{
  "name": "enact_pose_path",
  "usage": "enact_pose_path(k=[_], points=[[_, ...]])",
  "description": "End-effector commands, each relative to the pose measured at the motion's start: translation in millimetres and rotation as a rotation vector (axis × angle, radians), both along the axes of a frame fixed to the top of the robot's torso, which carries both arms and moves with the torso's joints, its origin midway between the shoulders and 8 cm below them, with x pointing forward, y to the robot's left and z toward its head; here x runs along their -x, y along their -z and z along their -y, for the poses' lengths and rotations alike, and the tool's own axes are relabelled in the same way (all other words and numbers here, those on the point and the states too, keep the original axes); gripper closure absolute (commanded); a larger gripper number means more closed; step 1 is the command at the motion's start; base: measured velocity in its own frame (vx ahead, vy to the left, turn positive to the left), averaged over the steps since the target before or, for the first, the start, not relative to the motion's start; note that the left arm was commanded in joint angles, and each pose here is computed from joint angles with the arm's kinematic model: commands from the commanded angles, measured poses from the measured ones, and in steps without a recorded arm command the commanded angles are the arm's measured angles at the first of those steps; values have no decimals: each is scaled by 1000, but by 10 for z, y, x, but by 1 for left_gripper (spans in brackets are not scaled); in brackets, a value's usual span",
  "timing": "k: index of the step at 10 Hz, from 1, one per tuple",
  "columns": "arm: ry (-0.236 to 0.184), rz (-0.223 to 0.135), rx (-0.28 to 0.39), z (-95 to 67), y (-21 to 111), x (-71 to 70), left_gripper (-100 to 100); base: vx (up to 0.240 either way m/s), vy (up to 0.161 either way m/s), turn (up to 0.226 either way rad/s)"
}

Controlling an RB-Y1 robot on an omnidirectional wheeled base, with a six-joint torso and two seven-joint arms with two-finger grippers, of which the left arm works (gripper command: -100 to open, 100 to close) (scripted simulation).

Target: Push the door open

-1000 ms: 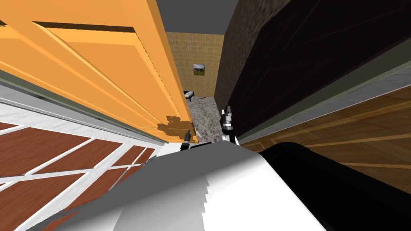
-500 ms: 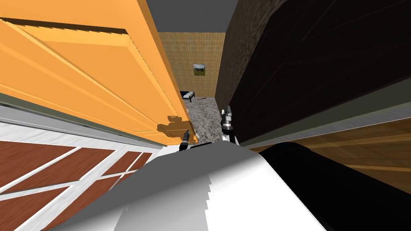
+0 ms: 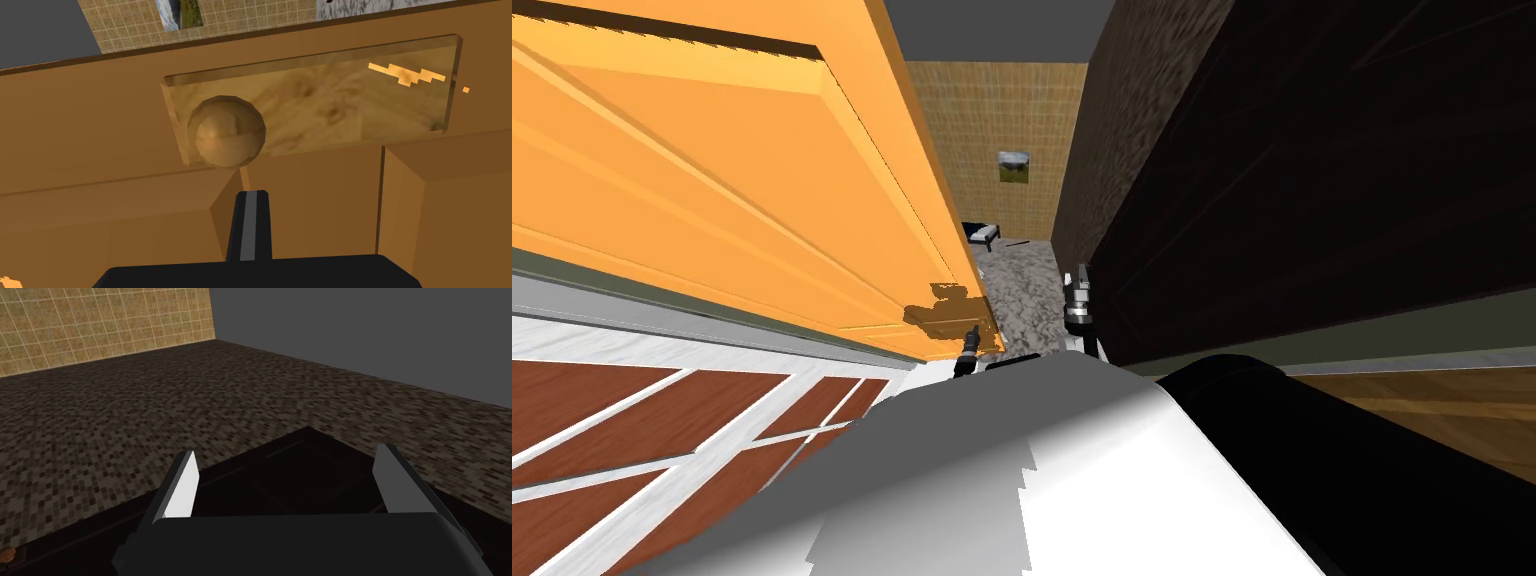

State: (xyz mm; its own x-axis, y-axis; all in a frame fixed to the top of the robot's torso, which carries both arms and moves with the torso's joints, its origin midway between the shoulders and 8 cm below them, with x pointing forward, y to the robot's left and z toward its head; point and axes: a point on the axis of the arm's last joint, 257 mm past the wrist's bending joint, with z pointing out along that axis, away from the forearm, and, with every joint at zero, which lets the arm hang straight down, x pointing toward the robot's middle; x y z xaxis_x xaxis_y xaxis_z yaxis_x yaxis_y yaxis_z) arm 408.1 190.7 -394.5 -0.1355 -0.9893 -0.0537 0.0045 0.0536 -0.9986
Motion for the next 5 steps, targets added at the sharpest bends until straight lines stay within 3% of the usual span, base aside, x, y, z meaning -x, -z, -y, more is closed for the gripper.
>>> enact_pose_path(k=[1,5], points=[[1,-2,4,7,1,14,-100,-170,17,7],[-1,-4,34,88,-16,43,-100,-195,-31,29]])
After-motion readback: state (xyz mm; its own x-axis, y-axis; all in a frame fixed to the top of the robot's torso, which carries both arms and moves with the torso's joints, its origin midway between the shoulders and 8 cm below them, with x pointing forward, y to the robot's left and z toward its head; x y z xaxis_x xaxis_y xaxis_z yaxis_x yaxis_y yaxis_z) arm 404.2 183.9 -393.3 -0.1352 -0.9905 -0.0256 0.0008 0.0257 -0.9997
